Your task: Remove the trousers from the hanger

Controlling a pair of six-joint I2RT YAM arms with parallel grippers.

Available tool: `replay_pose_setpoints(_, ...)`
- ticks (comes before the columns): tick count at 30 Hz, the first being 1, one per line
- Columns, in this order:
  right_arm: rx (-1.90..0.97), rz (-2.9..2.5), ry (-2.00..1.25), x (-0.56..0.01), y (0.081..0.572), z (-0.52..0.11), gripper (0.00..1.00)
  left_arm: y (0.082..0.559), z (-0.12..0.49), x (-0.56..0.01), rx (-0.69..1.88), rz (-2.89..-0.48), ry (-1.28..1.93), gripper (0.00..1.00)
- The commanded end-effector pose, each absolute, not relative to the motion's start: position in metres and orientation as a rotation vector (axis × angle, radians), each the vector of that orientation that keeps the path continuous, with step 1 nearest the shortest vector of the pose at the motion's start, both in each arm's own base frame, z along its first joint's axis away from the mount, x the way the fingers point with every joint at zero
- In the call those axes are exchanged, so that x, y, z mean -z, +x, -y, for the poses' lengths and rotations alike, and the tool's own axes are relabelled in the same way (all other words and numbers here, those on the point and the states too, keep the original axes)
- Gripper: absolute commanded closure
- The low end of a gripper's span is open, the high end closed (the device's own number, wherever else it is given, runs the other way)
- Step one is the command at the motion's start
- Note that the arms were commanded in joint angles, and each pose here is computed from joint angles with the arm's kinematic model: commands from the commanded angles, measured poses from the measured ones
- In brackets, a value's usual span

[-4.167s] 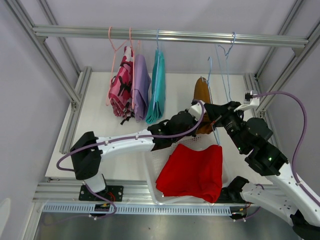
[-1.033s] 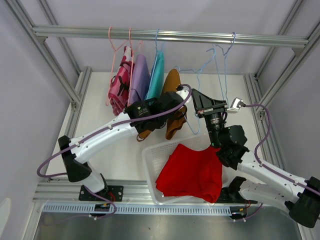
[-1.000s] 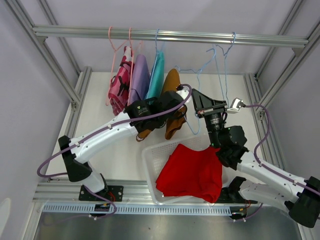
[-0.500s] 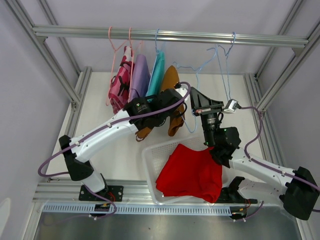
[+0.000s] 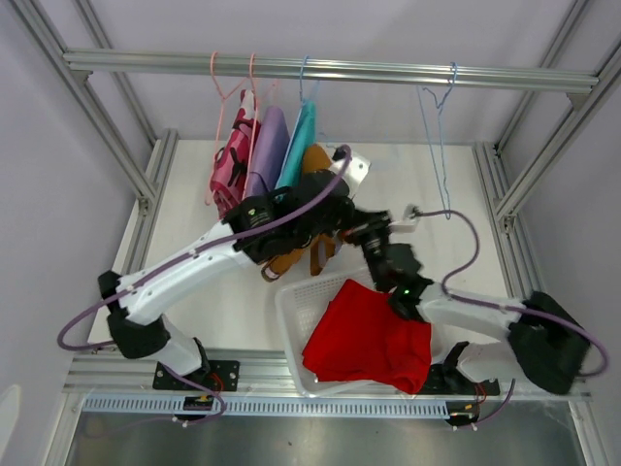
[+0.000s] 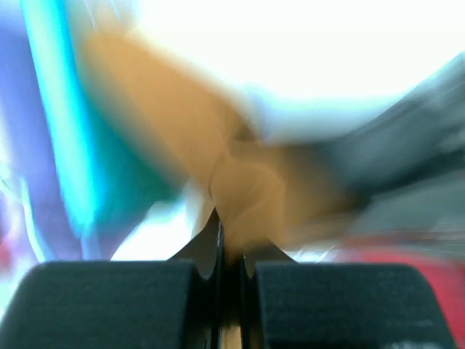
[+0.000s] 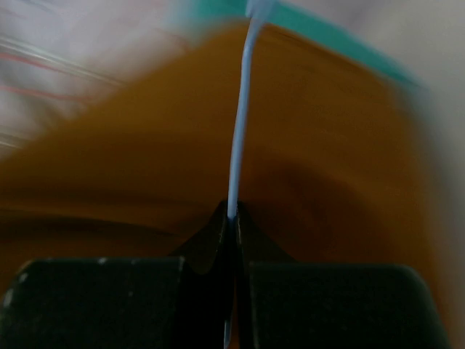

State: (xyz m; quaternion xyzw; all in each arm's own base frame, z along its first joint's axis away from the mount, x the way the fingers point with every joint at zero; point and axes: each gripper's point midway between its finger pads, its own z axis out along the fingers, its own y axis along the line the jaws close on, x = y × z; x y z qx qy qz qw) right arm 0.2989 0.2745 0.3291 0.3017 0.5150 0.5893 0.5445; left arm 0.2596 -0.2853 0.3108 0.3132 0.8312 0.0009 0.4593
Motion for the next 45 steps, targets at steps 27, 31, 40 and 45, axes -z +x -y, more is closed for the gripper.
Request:
replay_pose_setpoints(27,-0.431,-2.109,0.177,-0.096,0.259,-0.232,1.0,0.172,0.222,-0.579,0.896,-1.121,0.154,0.99)
replay_pose_setpoints(31,-0.434,-2.075,0.164,-0.117,0.261,-0.228,1.0,0.167,0.205,-0.568,0.897,-1.129,0.144,0.99)
replay_pose_setpoints(40,-0.414,-2.029,0.152,-0.157,0.269,-0.216,1.0,0.145,0.178,-0.562,0.939,-1.137,0.199,0.99)
replay_pose_setpoints(45,-0.406,-1.997,0.143,-0.181,0.27,-0.21,1.0,0.137,0.18,-0.542,0.949,-1.168,0.277,0.99)
